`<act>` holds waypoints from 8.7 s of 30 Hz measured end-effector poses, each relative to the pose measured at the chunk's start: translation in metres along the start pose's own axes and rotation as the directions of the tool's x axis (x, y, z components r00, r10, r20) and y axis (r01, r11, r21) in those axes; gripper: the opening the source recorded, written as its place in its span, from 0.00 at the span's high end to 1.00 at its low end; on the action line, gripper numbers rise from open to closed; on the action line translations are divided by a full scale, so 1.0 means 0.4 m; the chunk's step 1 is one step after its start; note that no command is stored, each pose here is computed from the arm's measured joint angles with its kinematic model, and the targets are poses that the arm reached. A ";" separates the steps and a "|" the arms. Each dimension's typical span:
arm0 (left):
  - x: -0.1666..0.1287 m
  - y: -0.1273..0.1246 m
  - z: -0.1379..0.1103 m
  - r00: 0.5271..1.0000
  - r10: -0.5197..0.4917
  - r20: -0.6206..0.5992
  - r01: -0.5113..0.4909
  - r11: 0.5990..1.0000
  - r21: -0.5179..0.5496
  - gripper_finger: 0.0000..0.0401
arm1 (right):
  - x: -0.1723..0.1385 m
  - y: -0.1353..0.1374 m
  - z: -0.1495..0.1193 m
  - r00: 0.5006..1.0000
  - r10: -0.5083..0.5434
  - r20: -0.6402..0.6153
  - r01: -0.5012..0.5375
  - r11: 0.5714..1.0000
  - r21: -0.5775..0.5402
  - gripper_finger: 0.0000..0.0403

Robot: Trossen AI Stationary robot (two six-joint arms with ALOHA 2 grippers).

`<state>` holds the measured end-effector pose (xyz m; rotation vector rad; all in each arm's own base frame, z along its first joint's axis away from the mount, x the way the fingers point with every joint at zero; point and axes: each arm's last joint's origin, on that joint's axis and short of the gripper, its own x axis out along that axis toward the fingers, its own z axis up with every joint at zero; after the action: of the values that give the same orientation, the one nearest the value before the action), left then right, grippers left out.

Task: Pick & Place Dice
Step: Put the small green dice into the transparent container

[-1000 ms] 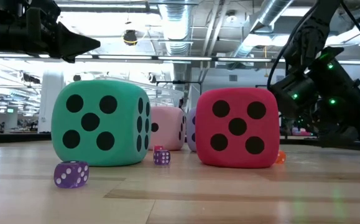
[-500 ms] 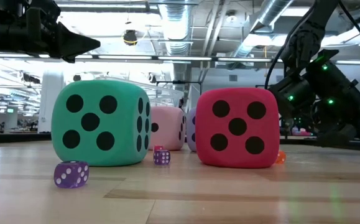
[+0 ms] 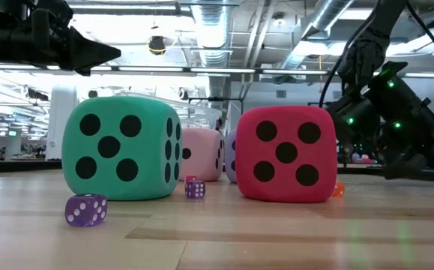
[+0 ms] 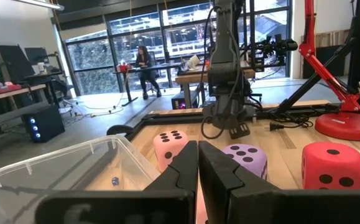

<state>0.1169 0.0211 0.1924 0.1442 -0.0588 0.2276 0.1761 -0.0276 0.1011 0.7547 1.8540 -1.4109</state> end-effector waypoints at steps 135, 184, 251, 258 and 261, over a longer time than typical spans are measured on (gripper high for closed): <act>0.000 0.000 0.000 1.000 0.000 0.000 0.000 1.000 -0.027 0.99 | -0.004 -0.144 0.150 0.955 0.277 0.105 -0.279 0.960 0.009 1.00; 0.000 0.002 0.015 0.998 0.008 0.060 -0.006 1.000 -0.030 0.99 | -0.282 -0.031 -0.050 0.368 0.638 0.677 -0.427 0.762 -0.487 0.97; 0.001 0.001 0.009 0.999 0.004 0.039 -0.003 1.000 -0.021 0.99 | -0.166 -0.042 -0.015 0.553 0.744 0.375 -0.299 0.597 -0.745 0.59; 0.001 0.001 0.009 0.999 0.008 0.038 -0.007 1.000 -0.021 0.99 | -0.181 -0.034 -0.012 0.495 0.777 0.389 -0.347 0.587 -0.731 0.46; 0.001 0.001 0.009 0.999 0.007 0.038 -0.006 1.000 -0.021 0.99 | -0.184 -0.033 -0.010 0.483 0.776 0.406 -0.340 0.593 -0.730 0.44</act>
<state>0.1171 0.0211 0.1962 0.1275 -0.0997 0.2309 0.2093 -0.0303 0.1680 0.3813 1.0846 -0.4768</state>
